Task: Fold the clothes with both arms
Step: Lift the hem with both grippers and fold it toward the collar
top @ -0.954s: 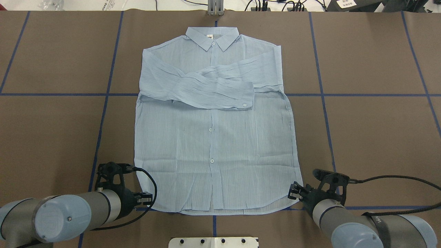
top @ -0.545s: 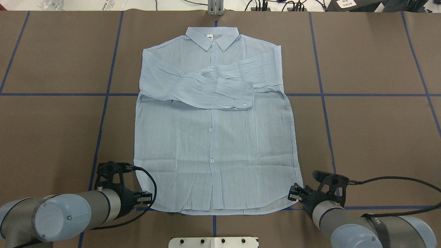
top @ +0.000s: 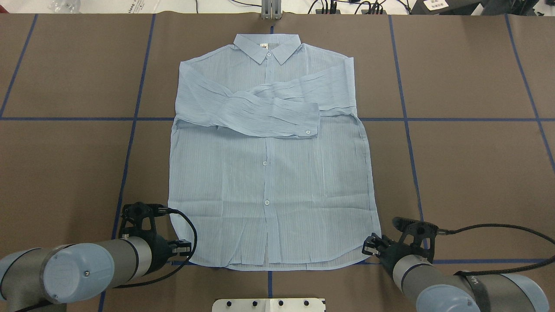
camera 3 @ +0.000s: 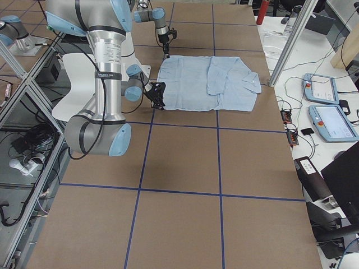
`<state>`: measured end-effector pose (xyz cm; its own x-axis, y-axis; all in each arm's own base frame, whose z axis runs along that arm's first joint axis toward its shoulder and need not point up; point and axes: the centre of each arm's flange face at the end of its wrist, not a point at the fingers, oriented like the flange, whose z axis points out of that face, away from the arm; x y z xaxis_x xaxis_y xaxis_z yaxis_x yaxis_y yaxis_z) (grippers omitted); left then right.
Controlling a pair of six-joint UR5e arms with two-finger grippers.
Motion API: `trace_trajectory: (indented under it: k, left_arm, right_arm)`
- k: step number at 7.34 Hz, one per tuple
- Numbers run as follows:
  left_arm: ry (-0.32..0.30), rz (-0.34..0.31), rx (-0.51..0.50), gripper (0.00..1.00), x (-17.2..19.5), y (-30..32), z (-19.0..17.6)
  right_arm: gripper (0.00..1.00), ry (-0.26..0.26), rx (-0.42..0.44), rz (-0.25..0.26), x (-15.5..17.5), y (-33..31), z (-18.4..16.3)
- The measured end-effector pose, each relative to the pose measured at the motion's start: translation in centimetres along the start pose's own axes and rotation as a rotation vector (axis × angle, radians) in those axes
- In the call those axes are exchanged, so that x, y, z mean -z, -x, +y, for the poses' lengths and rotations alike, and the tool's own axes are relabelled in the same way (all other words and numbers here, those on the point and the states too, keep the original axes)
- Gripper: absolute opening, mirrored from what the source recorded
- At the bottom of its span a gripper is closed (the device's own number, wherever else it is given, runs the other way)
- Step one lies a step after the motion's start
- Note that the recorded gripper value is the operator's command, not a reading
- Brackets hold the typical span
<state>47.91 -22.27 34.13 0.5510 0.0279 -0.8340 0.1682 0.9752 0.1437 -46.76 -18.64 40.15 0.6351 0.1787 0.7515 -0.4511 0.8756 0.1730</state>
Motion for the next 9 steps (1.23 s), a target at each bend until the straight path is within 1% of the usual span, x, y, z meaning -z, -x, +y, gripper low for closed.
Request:
trace_trajectory:
  k: [3, 4, 5, 6, 7, 9]
  left_arm:
    - [-0.003, 0.004, -0.010, 0.00, 0.1, -0.2, -0.2]
    - [-0.005, 0.020, -0.019, 0.00, 0.8, -0.6, -0.5]
    - [-0.010, 0.057, -0.026, 0.00, 2.9, -1.4, -0.9]
    - [-0.009, 0.099, -0.030, 0.00, 6.0, -2.1, -1.3]
    - [0.014, 0.135, -0.033, 0.00, 10.2, -2.9, -1.5]
    - [0.094, 0.178, -0.039, 0.00, 21.1, -3.9, -1.5]
  right_arm:
    - [0.00, 0.007, -0.008, -0.003, 0.5, 0.1, 0.1]
    - [0.00, 0.016, -0.019, -0.014, 2.0, 0.2, -0.6]
    - [0.00, 0.041, -0.029, -0.025, 5.4, 0.2, -2.1]
    - [0.00, 0.077, -0.035, -0.030, 9.4, 0.4, -3.7]
    - [0.00, 0.116, -0.039, -0.032, 13.3, 0.8, -5.1]
    - [0.00, 0.199, -0.044, -0.035, 20.8, 1.0, -8.0]
